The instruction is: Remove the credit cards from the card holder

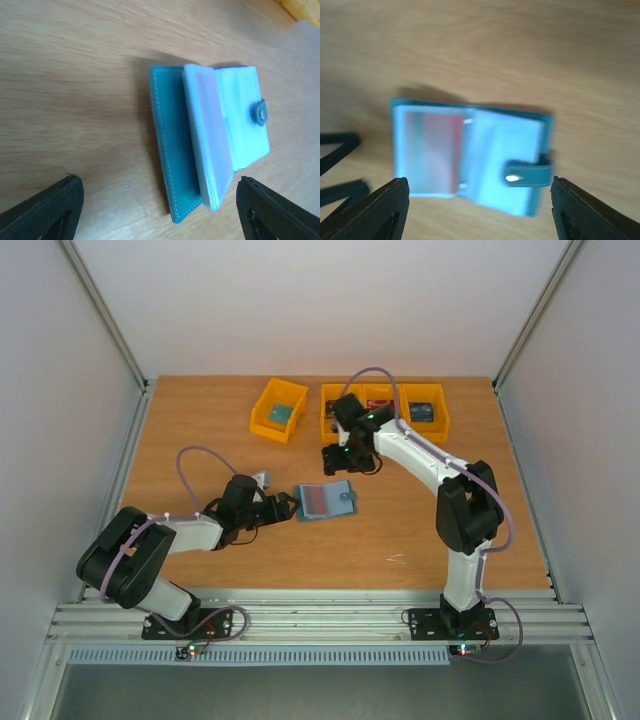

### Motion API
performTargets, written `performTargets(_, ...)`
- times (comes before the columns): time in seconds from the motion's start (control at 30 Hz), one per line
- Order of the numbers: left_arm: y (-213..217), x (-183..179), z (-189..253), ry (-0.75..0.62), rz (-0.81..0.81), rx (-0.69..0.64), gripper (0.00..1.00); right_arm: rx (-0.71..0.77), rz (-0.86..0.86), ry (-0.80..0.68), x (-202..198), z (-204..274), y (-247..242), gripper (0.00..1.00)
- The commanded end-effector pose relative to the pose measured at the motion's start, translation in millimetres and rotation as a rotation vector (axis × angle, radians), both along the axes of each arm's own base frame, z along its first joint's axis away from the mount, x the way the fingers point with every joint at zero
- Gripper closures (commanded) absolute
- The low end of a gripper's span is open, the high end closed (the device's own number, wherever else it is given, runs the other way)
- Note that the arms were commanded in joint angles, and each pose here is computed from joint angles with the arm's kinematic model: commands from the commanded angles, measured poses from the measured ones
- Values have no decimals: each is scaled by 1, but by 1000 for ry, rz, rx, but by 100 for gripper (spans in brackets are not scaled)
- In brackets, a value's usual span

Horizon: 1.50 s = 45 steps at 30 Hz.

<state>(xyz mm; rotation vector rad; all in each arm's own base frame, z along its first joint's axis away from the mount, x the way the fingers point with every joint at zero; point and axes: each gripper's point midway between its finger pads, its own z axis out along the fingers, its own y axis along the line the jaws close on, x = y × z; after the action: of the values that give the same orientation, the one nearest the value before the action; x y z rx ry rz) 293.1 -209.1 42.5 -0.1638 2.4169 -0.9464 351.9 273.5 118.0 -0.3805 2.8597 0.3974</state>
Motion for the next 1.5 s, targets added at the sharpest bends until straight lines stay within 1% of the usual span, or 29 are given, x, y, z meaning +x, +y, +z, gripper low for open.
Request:
performTargets(0.0,-17,4,11,-73,-73,-22,15,-4,-57,152,5,-38,-44,20)
performTargets(0.07,-16,6,8,-60,-54,-24,14,17,-47,186,9,-51,-49,19)
performTargets(0.17,-24,9,9,-66,-87,-41,13,17,-19,217,12,-67,-55,20)
performTargets(0.27,-26,16,6,-69,-82,-30,18,64,23,262,8,-81,-46,22)
performTargets(0.37,-30,19,8,-85,-83,-35,19,137,47,316,0,-91,-34,30)
performTargets(0.47,-31,24,3,-78,-70,-33,21,227,59,360,-6,-93,-20,45)
performTargets(0.57,-43,29,7,-97,-113,-62,26,303,64,389,-14,-91,-11,51)
performTargets(0.67,-58,33,17,-141,-164,-91,36,356,71,417,-20,-89,-5,53)
performTargets(0.7,-61,34,20,-153,-172,-99,41,369,77,424,-21,-87,-3,54)
performTargets(0.73,-64,35,24,-163,-178,-106,50,378,83,425,-21,-86,-2,55)
performTargets(0.8,-66,35,32,-183,-189,-121,76,393,101,416,-22,-80,-1,54)
performTargets(0.83,-68,34,40,-203,-203,-131,82,403,111,409,-22,-75,-1,54)
performTargets(0.9,-72,28,60,-259,-257,-160,89,446,131,388,-22,-61,-1,53)
performTargets(1.0,-79,14,101,-386,-363,-205,99,471,159,320,-19,-32,-12,50)
performTargets(1.07,-80,2,133,-484,-433,-225,100,474,181,248,-17,-6,-21,48)
performTargets(1.13,-75,-5,166,-571,-466,-239,100,476,225,150,-18,25,-26,46)
performTargets(1.17,-69,-6,186,-617,-460,-241,100,502,263,70,-21,53,-26,43)
performTargets(1.3,-48,-5,248,-706,-414,-261,100,611,380,-188,-39,138,-24,34)
performTargets(1.33,-46,-10,268,-751,-426,-271,100,642,401,-241,-44,157,-23,32)
performTargets(1.47,-43,-39,340,-934,-498,-324,100,777,471,-381,-67,225,-15,29)
